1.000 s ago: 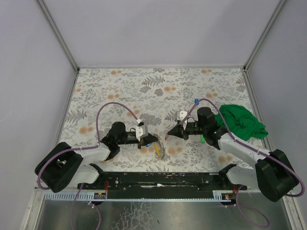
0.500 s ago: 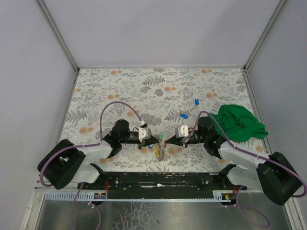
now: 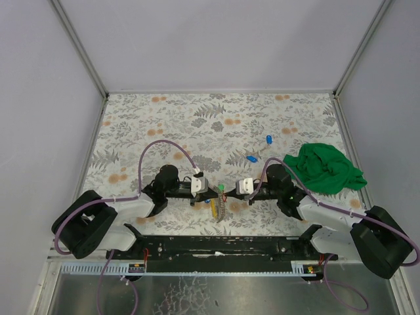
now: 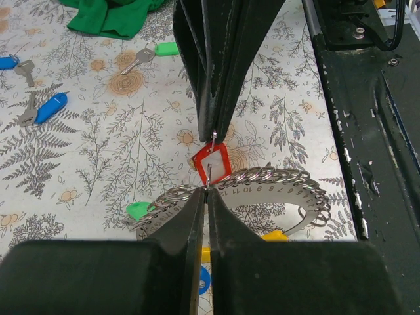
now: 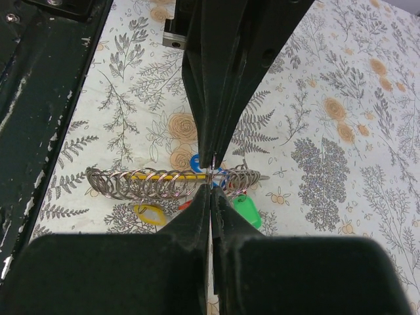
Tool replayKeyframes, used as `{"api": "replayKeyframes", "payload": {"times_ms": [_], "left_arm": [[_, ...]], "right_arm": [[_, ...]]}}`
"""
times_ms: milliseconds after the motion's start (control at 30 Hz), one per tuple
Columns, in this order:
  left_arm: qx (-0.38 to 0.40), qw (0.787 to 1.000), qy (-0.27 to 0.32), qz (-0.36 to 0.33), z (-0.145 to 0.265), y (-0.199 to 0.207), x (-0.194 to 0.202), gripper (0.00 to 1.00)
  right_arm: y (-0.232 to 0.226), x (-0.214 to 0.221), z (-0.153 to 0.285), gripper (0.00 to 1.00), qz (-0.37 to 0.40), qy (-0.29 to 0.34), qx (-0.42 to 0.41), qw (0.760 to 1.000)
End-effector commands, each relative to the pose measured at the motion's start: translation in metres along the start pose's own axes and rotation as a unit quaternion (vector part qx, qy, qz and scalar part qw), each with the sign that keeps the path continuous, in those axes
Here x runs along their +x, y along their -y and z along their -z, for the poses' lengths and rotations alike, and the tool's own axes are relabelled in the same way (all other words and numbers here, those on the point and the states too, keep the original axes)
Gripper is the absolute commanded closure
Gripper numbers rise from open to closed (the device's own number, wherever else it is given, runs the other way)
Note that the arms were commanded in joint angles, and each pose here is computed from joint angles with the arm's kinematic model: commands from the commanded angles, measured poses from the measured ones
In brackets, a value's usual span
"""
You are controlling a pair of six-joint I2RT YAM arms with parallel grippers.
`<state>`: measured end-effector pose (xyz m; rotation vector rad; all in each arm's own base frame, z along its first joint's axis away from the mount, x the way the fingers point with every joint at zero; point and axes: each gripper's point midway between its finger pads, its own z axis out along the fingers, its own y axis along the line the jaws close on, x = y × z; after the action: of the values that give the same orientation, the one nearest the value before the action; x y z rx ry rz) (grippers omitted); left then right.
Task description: Put the keys on the keyring
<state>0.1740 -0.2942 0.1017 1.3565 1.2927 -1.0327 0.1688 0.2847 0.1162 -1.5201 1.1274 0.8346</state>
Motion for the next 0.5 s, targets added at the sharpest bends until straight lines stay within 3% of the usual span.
{"api": "replayKeyframes", "payload": {"times_ms": [0,467], "left_arm": [[-0.009,1.0,0.017,-0.024,-0.0027,-0.0073,-0.0152,1.0],[-0.008,0.999,0.028,-0.022,-0.0025,-0.0059,-0.0199,1.0]], "right_arm": [[0.007,-0.0088,-0.0041,1.0,0.035,0.01,0.009,0.999],[0.0065,-0.0044,-0.0056,1.0,0.041,0.002,0.013,0.999]]}}
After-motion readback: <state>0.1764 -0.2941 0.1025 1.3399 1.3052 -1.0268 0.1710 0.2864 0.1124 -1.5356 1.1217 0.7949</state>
